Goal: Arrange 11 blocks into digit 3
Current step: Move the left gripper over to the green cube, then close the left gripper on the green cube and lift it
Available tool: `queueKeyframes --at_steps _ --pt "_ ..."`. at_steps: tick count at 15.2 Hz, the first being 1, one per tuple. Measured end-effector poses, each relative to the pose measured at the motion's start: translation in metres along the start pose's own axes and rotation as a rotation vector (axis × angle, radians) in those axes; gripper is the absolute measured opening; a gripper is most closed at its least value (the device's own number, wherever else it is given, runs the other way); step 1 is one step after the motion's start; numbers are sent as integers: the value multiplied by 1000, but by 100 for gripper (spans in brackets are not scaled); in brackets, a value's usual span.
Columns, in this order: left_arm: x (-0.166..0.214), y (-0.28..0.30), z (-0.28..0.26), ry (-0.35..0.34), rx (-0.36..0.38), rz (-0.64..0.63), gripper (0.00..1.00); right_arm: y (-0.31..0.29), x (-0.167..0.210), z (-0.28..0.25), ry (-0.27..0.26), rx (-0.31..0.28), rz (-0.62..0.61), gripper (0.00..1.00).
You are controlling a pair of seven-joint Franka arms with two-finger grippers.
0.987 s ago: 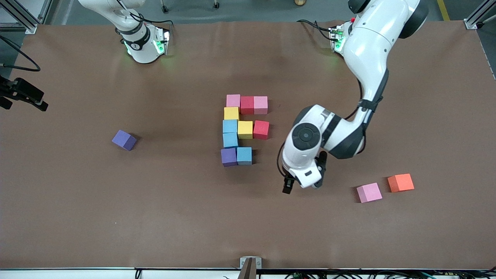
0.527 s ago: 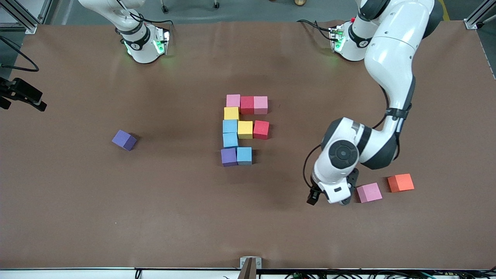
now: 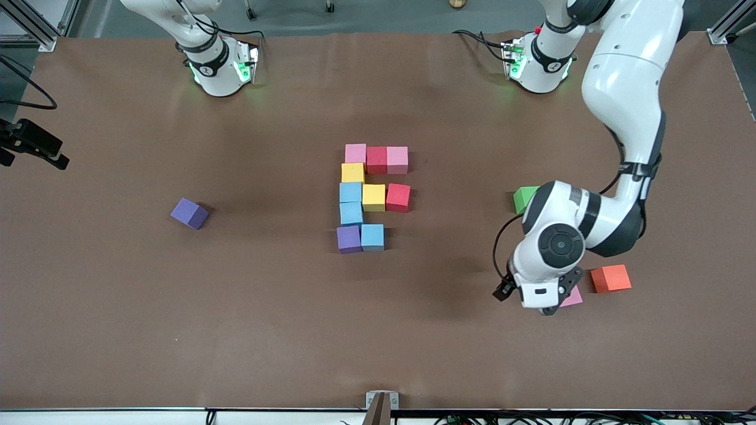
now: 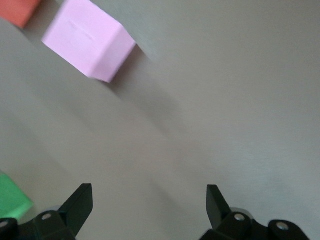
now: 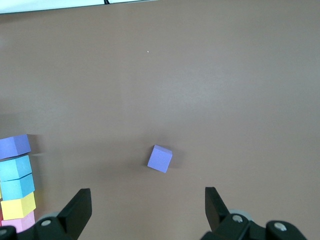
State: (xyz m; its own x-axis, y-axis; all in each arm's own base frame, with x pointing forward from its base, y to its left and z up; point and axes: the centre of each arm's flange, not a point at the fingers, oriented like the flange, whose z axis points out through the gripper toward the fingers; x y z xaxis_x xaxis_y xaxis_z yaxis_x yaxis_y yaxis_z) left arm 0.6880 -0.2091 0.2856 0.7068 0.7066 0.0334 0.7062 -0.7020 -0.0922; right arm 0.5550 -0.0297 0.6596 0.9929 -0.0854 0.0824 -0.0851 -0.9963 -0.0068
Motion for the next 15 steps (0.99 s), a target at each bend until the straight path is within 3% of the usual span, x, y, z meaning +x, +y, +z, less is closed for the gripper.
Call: queueKeyframes --at_steps 4,7,12,15 --pt "16 -65 -5 -7 25 190 100 -2 0 0 0 0 -3 100" --pt "8 -121 14 -19 -45 324 100 -2 0 0 1 0 -5 100" --pt "-24 -201 56 -105 -42 609 100 -3 0 0 1 0 -5 100" --pt "-18 -226 69 -134 -41 669 100 -3 0 0 1 0 -5 100"
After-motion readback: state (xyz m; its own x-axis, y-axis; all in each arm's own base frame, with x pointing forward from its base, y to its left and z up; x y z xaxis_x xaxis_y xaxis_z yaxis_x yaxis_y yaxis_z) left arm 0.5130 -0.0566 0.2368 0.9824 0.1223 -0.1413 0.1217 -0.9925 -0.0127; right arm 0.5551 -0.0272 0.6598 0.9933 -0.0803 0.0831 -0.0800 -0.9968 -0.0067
